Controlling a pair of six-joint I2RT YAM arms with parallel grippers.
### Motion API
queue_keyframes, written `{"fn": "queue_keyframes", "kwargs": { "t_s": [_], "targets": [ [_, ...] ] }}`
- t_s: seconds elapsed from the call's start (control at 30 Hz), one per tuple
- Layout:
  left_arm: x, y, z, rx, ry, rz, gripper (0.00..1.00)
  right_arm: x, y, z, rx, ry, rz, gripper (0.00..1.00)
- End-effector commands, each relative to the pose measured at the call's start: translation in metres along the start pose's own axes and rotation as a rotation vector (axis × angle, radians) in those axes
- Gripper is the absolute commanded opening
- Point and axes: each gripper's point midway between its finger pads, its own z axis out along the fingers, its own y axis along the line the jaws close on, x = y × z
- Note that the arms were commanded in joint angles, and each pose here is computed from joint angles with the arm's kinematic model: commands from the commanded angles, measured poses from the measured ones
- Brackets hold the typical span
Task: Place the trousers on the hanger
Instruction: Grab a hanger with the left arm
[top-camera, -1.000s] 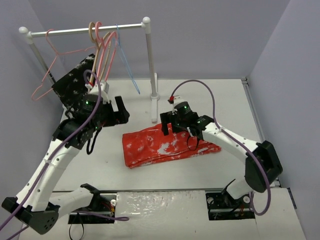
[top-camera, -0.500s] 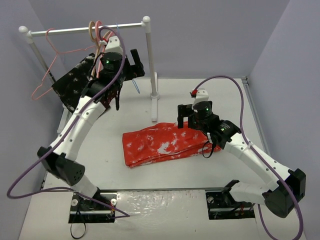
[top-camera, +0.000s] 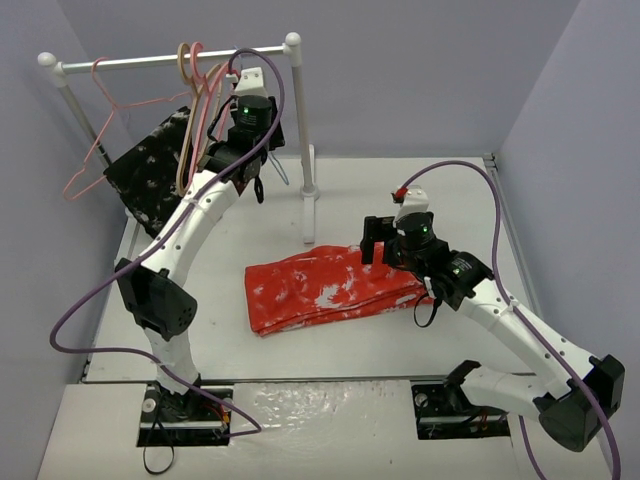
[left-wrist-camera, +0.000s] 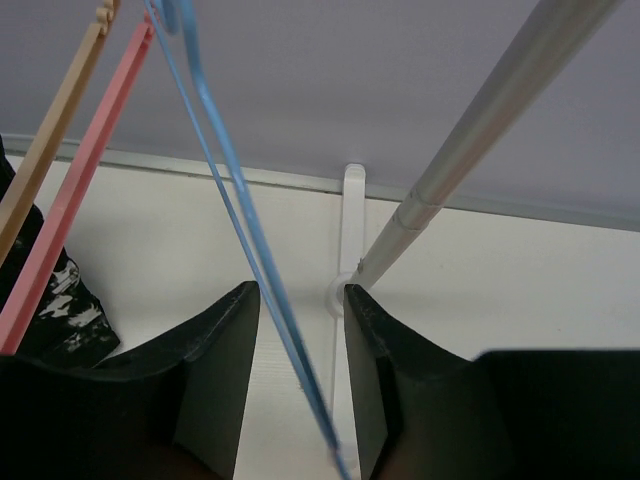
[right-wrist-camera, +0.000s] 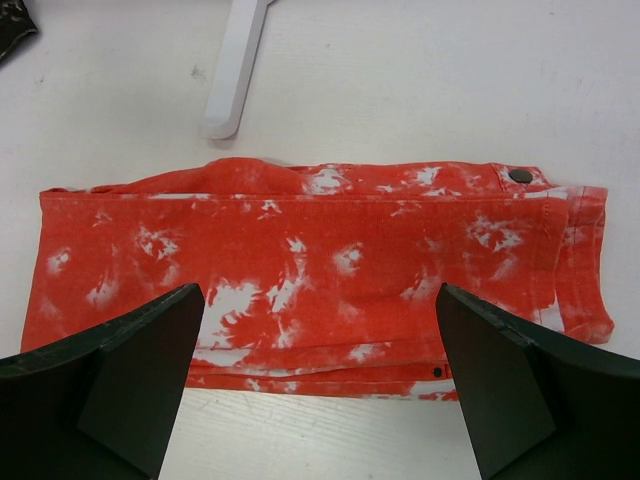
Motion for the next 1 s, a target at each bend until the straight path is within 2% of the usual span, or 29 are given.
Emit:
{"fn": "queue_keyframes", "kwargs": {
  "t_s": [0.0,0.1,0.3,0.47,0.73,0.97],
  "targets": [
    [-0.075,0.002,-0.042,0.04,-0.173,-0.05,0.28,-0.009,0.002,-0.003,-0.004,-0.043,0.032,1.0],
    [-0.074,0.005,-0.047,0.032,-0.166,-0.039,0.16,-0.007,0.002,-0.001,-0.006,-0.035,0.029,1.0],
    [-0.078,0.017,-0.059,0.01,-0.172,-0.032,0.0,-0.003,0.002,0.001,-0.006,-0.025,0.027,1.0],
    [-0.094,0.025,-0.079,0.019,-0.199,-0.044,0.0,0.002,0.004,0.002,-0.017,-0.008,0.03,1.0],
    [-0.111,0.011,-0.112,0.164,-0.192,-0.087,0.0,0.003,0.005,0.002,-0.026,-0.004,0.029,1.0],
    [-0.082,0.01,-0.137,0.25,-0.103,-0.093,0.0,0.004,0.019,0.006,-0.073,0.02,-0.006,1.0]
  ]
}}
